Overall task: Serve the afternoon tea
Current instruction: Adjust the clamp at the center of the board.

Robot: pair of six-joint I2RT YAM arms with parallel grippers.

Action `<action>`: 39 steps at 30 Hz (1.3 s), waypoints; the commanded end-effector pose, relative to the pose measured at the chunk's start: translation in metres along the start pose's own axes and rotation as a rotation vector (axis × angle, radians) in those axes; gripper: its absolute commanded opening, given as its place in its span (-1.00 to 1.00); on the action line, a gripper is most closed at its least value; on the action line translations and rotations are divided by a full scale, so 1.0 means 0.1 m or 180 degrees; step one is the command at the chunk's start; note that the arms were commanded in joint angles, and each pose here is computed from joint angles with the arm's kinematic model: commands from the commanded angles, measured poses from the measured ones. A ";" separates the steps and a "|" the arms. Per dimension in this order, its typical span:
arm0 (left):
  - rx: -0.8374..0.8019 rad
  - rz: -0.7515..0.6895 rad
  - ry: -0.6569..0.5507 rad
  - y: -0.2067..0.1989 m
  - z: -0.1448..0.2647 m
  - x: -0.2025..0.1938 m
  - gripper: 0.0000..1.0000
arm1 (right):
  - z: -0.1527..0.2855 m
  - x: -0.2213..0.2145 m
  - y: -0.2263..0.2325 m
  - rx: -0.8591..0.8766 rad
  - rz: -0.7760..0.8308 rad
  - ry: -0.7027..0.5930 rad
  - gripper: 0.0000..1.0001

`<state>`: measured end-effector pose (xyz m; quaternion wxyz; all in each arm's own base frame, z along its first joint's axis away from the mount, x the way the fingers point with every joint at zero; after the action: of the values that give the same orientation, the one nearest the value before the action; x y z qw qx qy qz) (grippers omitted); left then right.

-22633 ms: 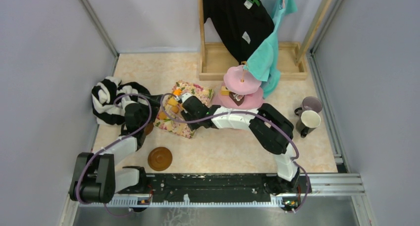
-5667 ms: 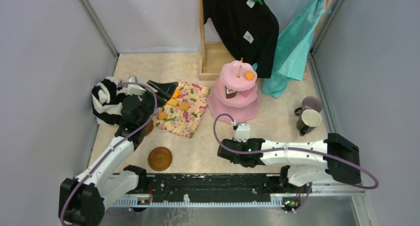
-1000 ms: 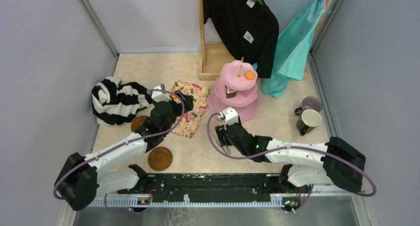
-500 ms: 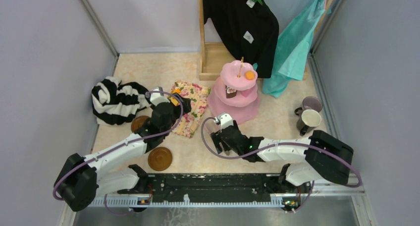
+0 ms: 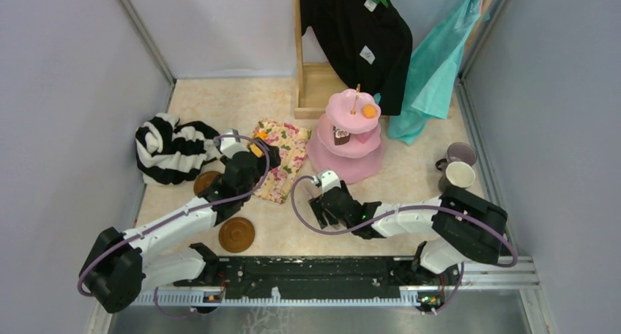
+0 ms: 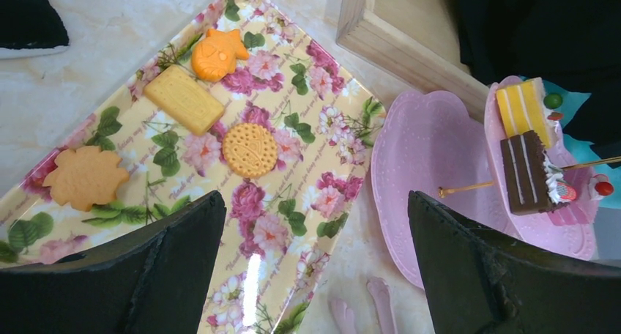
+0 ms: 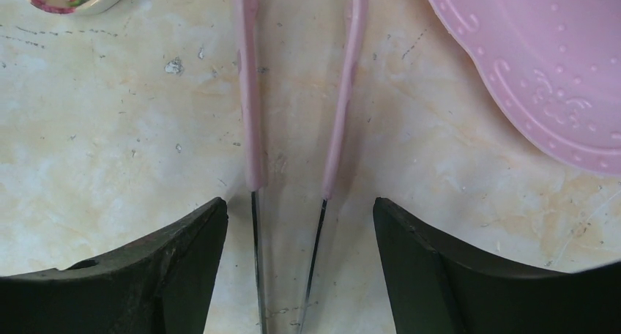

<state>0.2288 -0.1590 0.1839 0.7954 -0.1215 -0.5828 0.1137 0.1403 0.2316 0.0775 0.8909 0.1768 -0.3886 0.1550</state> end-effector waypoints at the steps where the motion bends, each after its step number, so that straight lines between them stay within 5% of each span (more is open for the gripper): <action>1: 0.0053 -0.0034 0.0027 -0.04 -0.02 0.05 0.98 | -0.01 0.11 0.10 0.0145 -0.0076 -0.0038 0.45; 17: -0.0897 -0.0162 0.1027 -0.31 0.13 -0.51 0.82 | 0.36 0.46 0.14 0.0252 -0.0135 -0.0446 0.54; 28: -0.0959 -0.0284 0.1437 -0.52 0.17 -0.85 0.69 | 0.15 0.49 0.06 0.0096 -0.0204 -0.0443 0.00; 39: -0.0765 -0.0424 0.1573 -0.66 0.12 -0.94 0.53 | 0.03 0.49 0.00 0.0072 -0.0262 -0.0392 -0.13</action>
<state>0.1894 -0.2442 0.1201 0.8944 -0.2147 -0.3895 -0.0475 0.1549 0.2221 0.0969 0.8876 0.1765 -0.4050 0.1302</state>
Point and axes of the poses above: each gripper's point midway between its finger pads, its own z axis back along the fingers, its own y axis along the line the jaws close on, x = y × z, the point moved 9 cm from there along z, back along the fingers, and after that the axes turned 14 degrees about -z, right-handed, at the moved point
